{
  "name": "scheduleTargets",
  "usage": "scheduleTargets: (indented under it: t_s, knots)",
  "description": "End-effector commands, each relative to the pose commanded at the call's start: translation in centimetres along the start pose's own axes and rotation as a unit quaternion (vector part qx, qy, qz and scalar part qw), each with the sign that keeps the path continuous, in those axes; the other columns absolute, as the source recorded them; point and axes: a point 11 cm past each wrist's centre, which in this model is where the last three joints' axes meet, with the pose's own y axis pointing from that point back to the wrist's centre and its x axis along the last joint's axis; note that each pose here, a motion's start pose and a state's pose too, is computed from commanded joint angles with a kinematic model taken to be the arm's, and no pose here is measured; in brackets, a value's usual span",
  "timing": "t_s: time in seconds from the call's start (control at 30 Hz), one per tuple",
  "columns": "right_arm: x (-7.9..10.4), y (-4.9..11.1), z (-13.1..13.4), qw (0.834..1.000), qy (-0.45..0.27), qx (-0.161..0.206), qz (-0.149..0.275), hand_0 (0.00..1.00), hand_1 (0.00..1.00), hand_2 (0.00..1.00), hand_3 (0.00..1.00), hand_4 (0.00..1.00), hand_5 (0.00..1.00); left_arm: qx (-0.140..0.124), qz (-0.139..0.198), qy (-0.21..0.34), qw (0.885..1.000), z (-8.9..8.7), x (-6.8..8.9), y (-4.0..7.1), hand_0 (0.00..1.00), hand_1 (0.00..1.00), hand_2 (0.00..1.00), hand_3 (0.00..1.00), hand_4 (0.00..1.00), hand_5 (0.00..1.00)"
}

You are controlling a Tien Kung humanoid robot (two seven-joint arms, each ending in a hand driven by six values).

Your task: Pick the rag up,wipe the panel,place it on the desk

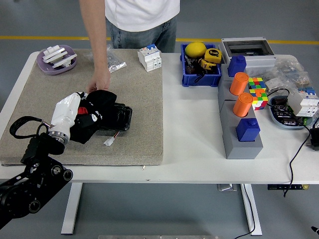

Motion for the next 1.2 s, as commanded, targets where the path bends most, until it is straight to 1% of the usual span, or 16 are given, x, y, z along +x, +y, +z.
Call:
scheduleTargets:
  t_s: [0.1,0.4,0.5,0.63,0.7,0.83,0.97,1.03,1.1,1.13,1.2]
  knots:
    - [0.1,0.0,-0.1,1.000,-0.001,-0.001,0.001,0.703,0.622,0.683,0.643,0.998,0.571,-0.011,-0.013,-0.008,1.000,0.7,-0.7,0.3,0.304,0.159,0.474,0.408,0.244,0.002]
    - [0.2,0.1,-0.2,1.000,-0.001,-0.004,0.004,0.704,0.623,0.683,0.643,0.998,0.572,-0.056,-0.037,-0.019,0.998,3.7,-2.4,1.6,0.306,0.158,0.473,0.411,0.232,0.002]
    - [0.2,0.1,-0.2,1.000,0.000,-0.004,0.003,0.703,0.623,0.683,0.643,0.998,0.572,-0.064,-0.047,-0.020,0.997,4.3,-3.1,2.0,0.308,0.159,0.472,0.412,0.228,0.002]
    - [0.1,0.0,-0.2,1.000,0.000,-0.005,0.003,0.703,0.623,0.683,0.643,0.998,0.572,-0.066,-0.050,-0.020,0.996,4.6,-3.4,2.2,0.308,0.159,0.472,0.412,0.228,0.002]
    - [0.1,0.0,-0.2,1.000,0.001,-0.005,0.003,0.703,0.623,0.683,0.643,0.998,0.572,-0.065,-0.048,-0.021,0.996,4.6,-3.3,2.1,0.308,0.159,0.472,0.412,0.228,0.002]
    - [0.1,0.0,-0.2,1.000,0.001,-0.005,0.003,0.705,0.623,0.684,0.643,0.998,0.572,-0.053,-0.042,-0.021,0.997,3.8,-3.0,1.8,0.310,0.159,0.474,0.414,0.230,0.002]
    - [0.1,0.0,-0.2,1.000,0.001,-0.006,0.003,0.704,0.623,0.683,0.643,0.998,0.571,-0.042,-0.025,-0.023,0.999,2.5,-2.3,1.3,0.311,0.160,0.476,0.419,0.239,0.002]
    - [0.1,0.0,-0.2,1.000,0.001,-0.005,0.003,0.704,0.623,0.683,0.643,0.998,0.571,-0.038,-0.009,-0.033,0.999,1.5,-1.8,1.0,0.311,0.160,0.476,0.419,0.239,0.002]
    - [0.1,0.0,-0.1,1.000,0.002,-0.005,0.003,0.704,0.623,0.683,0.643,0.998,0.571,-0.031,-0.003,-0.034,0.999,0.7,-1.5,0.8,0.311,0.160,0.476,0.419,0.239,0.002]
    - [0.1,0.0,-0.1,1.000,0.002,-0.005,0.003,0.704,0.623,0.684,0.643,0.998,0.570,-0.025,0.000,-0.036,0.999,0.3,-1.3,0.7,0.313,0.158,0.473,0.418,0.208,0.002]
    - [0.1,0.0,0.0,1.000,0.001,-0.006,0.003,0.704,0.623,0.684,0.643,0.998,0.570,-0.016,0.005,-0.038,0.999,-0.4,-1.0,0.5,0.313,0.158,0.473,0.418,0.208,0.002]
